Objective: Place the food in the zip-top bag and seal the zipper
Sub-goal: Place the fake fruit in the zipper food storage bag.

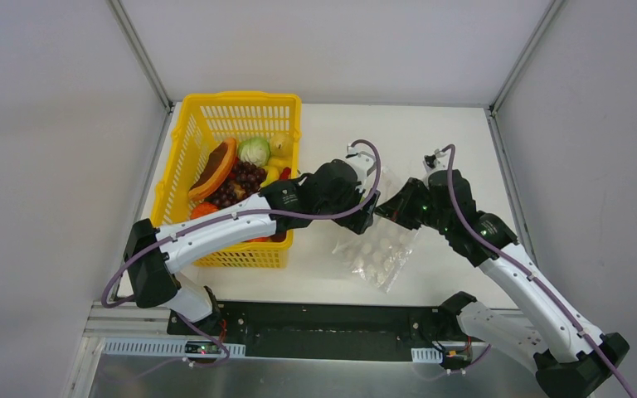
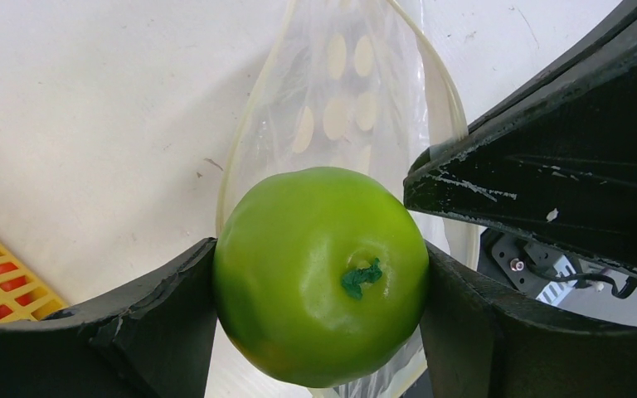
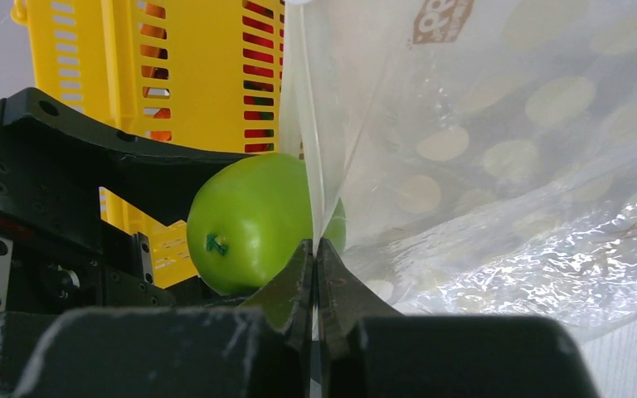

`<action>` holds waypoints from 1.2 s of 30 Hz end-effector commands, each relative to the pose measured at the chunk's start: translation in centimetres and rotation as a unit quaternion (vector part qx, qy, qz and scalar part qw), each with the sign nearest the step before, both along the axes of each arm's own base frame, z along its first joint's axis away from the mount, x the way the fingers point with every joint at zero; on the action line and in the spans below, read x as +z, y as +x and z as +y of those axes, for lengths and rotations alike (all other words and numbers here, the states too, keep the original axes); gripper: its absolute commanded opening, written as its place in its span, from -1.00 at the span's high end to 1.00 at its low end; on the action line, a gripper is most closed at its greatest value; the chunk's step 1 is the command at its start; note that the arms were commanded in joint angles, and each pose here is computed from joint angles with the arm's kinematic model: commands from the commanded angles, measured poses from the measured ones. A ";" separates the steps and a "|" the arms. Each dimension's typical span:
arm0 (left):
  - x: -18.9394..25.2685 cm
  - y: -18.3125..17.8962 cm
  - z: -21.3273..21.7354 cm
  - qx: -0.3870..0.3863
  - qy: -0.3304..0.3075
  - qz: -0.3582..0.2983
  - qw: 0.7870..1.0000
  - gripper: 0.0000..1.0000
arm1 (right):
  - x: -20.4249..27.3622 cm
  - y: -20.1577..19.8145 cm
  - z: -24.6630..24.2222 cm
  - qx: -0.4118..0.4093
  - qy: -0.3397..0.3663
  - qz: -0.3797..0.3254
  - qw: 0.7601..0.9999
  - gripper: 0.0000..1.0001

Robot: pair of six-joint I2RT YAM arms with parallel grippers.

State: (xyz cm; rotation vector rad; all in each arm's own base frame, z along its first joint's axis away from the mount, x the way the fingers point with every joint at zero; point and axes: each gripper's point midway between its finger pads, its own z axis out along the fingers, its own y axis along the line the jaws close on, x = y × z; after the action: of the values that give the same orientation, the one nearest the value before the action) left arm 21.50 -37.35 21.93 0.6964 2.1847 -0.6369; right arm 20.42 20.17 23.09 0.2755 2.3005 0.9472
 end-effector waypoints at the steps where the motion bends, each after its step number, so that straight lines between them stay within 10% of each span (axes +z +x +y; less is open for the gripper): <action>1: 2.1 -0.4 -0.2 -0.011 -0.018 -0.019 1.000 -0.23 | 1.7 0.8 0.2 -0.016 0.035 -0.027 0.999 0.97; 16: 4.1 -1.5 -0.7 -0.042 -0.057 -0.018 0.997 -0.77 | 2.2 0.8 0.4 -0.016 0.070 -0.024 0.997 0.97; 36: 4.1 0.7 4.3 0.095 -0.040 -0.051 0.993 -0.76 | 2.2 0.8 0.1 -0.013 0.078 -0.025 0.997 0.97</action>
State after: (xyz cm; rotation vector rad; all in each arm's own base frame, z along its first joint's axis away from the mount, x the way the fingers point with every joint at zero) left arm 21.12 -35.18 25.01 0.6243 2.1022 -0.6649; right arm 20.94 20.06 24.04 0.3579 2.2378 1.0637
